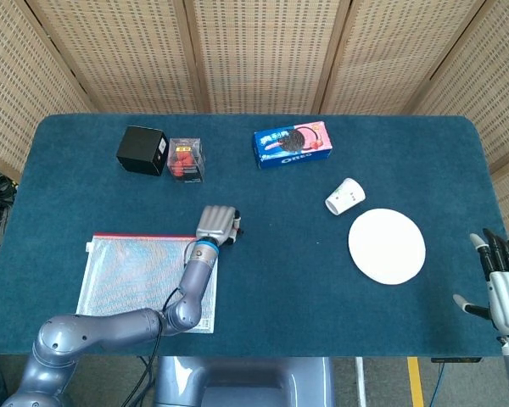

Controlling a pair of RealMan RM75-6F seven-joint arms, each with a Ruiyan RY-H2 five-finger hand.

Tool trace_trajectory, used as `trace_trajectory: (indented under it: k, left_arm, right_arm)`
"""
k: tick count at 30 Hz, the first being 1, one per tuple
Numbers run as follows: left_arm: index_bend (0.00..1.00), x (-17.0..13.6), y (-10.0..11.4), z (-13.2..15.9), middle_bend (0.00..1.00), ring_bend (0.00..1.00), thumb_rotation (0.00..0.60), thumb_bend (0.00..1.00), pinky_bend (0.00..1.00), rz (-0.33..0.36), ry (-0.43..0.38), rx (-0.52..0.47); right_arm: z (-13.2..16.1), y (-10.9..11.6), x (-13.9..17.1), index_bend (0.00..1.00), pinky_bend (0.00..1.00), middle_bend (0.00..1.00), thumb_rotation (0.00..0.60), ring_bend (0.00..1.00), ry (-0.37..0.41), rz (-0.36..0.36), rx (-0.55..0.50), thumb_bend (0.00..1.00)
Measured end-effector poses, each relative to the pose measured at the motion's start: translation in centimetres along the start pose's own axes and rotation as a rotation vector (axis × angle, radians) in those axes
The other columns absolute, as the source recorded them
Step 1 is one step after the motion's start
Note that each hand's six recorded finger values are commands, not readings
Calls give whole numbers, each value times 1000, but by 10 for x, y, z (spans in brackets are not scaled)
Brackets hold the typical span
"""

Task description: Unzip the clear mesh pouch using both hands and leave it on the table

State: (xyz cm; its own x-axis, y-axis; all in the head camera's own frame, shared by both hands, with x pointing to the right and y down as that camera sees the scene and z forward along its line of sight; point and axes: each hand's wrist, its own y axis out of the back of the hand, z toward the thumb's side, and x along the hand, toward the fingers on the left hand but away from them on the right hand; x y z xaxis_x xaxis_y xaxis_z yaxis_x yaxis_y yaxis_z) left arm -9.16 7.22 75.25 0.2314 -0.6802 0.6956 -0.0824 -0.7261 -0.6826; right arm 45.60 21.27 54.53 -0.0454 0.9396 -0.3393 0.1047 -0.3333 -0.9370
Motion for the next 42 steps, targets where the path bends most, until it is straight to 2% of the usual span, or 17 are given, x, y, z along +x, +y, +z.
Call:
trace_trajectory:
  k: [10,13,16,21,23,27,30,34,42]
  left_arm:
    - [925,-21,29,1,976,997,600,533,1000,27,-105,-87]
    - [927,-29,38,0,976,997,600,537,1000,31,-138,-117]
    - [930,-37,48,1,976,997,600,538,1000,41,-180,-146]
    - [930,-50,64,6,976,997,600,537,1000,62,-256,-197]
    - [931,-54,68,8,976,997,600,537,1000,66,-278,-208]
    - [931,-61,74,17,976,997,600,538,1000,61,-326,-249]
    - [930,-64,77,22,976,997,600,538,1000,60,-353,-271]
    - [930,-67,82,27,976,997,600,537,1000,74,-380,-288]
    - [930,-71,92,31,976,997,600,537,1000,95,-421,-329]
  right_arm:
    - [1,-9,-4,98,0,1,600,0,1,40,-8,0]
    - [5,-13,-9,115,0,86,600,8,14,59,-33,0]
    - [12,-17,-18,130,0,202,600,95,36,101,-73,0]
    - [36,-24,-42,155,21,381,600,307,96,208,-180,0]
    - [48,-26,-52,164,109,433,600,371,115,253,-228,0]
    - [80,-36,-75,184,446,539,600,501,140,372,-362,0]
    - [108,-45,-91,218,621,610,600,588,139,477,-483,0]
    - [145,-51,-112,264,753,671,600,661,119,580,-639,0]
    - [206,-66,-129,312,889,745,600,749,99,706,-806,0]
